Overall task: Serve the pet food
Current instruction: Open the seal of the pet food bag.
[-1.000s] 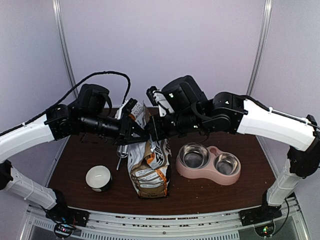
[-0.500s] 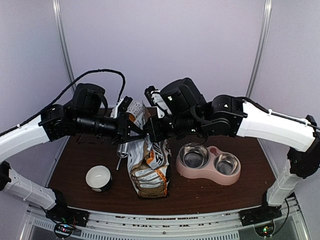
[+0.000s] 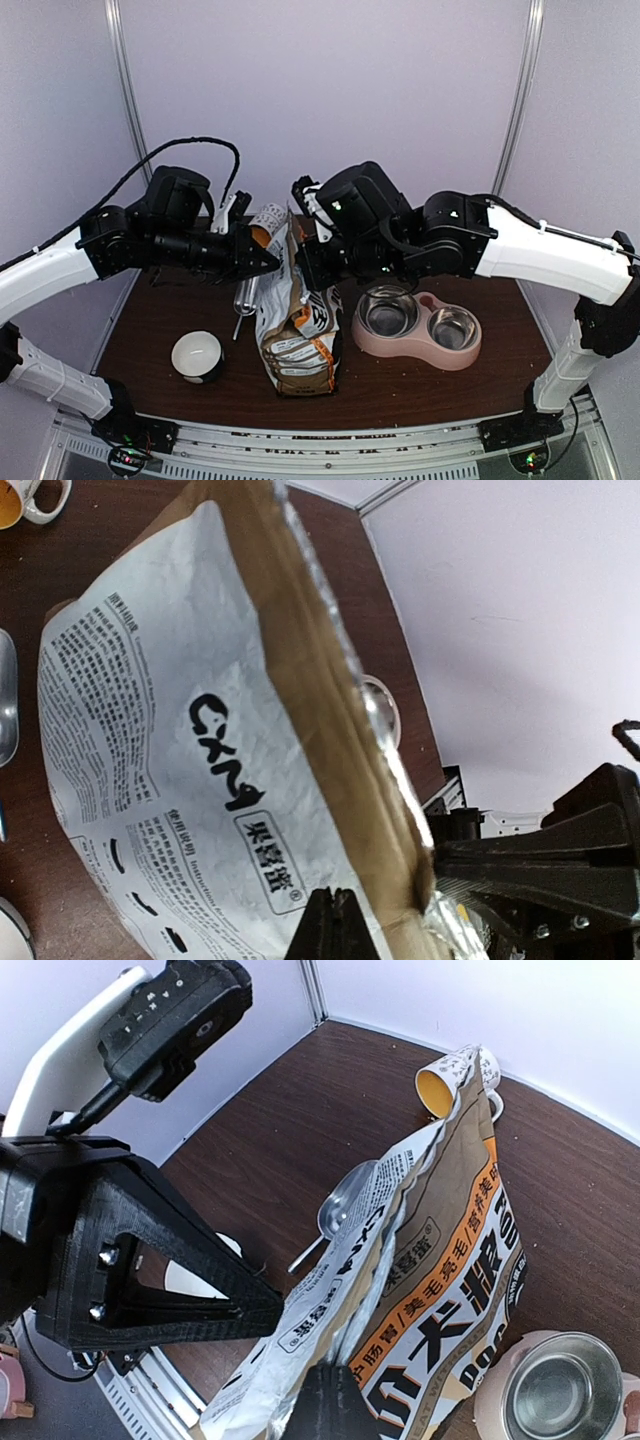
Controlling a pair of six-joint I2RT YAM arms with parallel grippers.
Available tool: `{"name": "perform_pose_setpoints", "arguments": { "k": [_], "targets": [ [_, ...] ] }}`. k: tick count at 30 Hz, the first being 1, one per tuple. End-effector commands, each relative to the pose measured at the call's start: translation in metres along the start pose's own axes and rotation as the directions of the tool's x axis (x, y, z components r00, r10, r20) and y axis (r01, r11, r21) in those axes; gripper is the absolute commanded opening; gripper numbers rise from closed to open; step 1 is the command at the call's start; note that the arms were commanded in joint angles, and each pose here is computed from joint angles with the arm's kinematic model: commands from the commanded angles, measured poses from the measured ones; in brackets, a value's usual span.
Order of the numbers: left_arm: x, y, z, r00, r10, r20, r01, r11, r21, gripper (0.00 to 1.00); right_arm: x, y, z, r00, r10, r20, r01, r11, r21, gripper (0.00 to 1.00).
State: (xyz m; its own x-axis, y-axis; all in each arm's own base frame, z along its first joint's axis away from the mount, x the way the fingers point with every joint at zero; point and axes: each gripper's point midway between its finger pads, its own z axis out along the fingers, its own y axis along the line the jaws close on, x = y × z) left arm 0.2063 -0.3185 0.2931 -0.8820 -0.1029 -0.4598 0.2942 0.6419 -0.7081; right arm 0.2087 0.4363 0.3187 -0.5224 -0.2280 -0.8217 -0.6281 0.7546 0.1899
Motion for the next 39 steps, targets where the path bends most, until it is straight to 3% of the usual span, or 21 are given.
{"name": "perform_pose_setpoints", "arguments": {
  "k": [1,7,11,16,20,26,39],
  "targets": [
    [-0.024,-0.046,-0.016,0.992,0.071,0.103,-0.089,0.977,0.192,0.11,-0.002,0.017,-0.008,0.999,0.041,-0.002,-0.041,0.994,-0.101,0.00],
    [-0.018,-0.060,-0.018,0.990,0.117,0.075,-0.133,0.955,0.264,0.33,-0.015,0.035,-0.014,0.988,0.154,-0.001,-0.148,0.949,-0.277,0.00],
    [-0.018,-0.051,-0.025,0.989,0.114,0.095,-0.133,0.964,0.231,0.43,-0.022,0.033,-0.020,0.984,0.177,0.006,-0.168,0.941,-0.294,0.01],
    [-0.017,-0.048,-0.029,0.988,0.119,0.103,-0.139,0.966,0.218,0.53,-0.030,0.015,-0.033,0.977,0.211,0.019,-0.199,0.946,-0.256,0.33],
    [-0.016,-0.045,-0.031,0.986,0.133,0.099,-0.151,0.968,0.200,0.56,-0.024,-0.001,-0.043,0.972,0.235,-0.005,-0.231,0.949,-0.215,0.43],
    [-0.013,-0.046,-0.024,0.988,0.142,0.057,-0.150,0.970,0.192,0.56,-0.006,-0.001,-0.048,0.960,0.264,-0.089,-0.278,0.930,-0.240,0.40],
    [-0.011,-0.042,-0.016,0.990,0.136,0.039,-0.141,0.974,0.179,0.42,-0.001,0.013,-0.025,0.938,0.310,-0.157,-0.343,0.896,-0.281,0.25]
  ]
}}
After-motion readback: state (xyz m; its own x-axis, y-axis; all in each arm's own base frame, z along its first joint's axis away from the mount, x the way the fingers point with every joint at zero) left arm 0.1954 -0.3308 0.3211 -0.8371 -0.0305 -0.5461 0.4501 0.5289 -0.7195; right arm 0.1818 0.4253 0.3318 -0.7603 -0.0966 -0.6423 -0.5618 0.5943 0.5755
